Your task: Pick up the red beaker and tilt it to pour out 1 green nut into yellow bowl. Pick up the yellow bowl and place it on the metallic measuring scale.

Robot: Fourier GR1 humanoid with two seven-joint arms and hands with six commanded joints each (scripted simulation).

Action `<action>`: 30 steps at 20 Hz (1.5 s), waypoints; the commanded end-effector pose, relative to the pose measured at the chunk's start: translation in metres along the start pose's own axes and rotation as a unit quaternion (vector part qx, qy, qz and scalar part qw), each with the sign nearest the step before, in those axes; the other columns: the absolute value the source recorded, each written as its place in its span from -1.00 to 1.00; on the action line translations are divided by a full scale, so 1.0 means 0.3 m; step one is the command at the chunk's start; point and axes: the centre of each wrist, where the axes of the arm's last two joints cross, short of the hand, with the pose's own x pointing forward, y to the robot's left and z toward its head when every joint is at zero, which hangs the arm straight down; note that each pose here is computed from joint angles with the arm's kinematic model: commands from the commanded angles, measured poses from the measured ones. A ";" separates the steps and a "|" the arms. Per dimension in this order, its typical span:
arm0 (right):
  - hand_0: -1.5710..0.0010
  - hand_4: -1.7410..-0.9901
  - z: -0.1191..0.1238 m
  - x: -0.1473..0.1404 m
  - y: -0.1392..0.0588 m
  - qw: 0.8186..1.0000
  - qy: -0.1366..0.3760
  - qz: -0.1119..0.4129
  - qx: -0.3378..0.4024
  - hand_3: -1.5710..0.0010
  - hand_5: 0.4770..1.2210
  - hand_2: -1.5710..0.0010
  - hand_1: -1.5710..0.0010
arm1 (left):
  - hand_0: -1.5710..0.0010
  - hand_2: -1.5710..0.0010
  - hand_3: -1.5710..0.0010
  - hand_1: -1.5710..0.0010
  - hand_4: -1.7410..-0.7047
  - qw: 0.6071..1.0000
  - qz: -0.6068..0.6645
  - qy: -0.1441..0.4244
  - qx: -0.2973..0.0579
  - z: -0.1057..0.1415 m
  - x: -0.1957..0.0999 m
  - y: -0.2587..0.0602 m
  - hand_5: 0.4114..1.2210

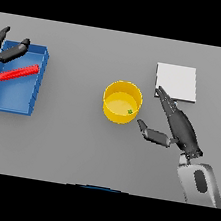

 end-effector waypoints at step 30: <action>1.00 0.45 -0.409 0.096 0.115 0.836 -0.089 0.376 0.388 0.97 -0.38 1.00 1.00 | 1.00 1.00 1.00 1.00 0.84 1.000 -0.004 0.009 -0.007 0.017 -0.024 0.022 -0.26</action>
